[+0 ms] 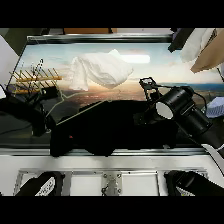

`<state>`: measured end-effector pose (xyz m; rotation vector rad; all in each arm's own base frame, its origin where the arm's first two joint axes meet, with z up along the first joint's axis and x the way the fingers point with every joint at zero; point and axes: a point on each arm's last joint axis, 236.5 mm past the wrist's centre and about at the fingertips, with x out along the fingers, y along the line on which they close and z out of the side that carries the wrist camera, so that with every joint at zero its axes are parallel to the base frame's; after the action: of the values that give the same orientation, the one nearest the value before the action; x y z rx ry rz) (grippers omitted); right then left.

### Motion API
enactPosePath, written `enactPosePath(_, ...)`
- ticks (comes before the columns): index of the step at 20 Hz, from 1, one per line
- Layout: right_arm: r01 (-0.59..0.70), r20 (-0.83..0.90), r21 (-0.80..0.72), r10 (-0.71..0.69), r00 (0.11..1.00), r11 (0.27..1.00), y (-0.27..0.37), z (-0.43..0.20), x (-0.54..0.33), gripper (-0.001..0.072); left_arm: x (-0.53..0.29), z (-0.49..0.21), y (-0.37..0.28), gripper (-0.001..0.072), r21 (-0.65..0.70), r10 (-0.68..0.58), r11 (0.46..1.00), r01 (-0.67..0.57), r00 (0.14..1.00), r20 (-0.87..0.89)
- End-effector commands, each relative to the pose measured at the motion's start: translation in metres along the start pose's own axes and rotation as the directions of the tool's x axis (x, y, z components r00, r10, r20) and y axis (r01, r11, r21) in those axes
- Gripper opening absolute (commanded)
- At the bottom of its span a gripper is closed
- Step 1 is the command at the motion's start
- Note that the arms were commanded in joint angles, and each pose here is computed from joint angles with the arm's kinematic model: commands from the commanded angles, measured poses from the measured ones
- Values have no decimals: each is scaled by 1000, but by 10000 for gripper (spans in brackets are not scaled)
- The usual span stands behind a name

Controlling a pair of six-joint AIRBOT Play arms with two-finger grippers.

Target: Fold the clothes and pants, and hang the long-sleeved shirts on hangers.

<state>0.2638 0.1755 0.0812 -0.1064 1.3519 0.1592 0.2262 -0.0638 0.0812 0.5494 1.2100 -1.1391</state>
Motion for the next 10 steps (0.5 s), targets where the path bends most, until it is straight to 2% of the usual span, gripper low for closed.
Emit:
enactPosePath(1, 0, -1, 0, 0, 1000, 1000, 0, 0, 0, 29, 16, -17, -31, 14, 93, -28, 995, 28, 1000, -6)
enactPosePath(7, 0, -1, 0, 0, 1000, 1000, 0, 0, 0, 28, 21, -16, -68, 14, 174, -2, 985, -7, 999, 51)
enactPosePath(10, 0, 0, 0, 0, 1000, 1000, 0, 0, 0, 28, 38, -19, -87, 14, 219, -66, 974, 61, 998, 16)
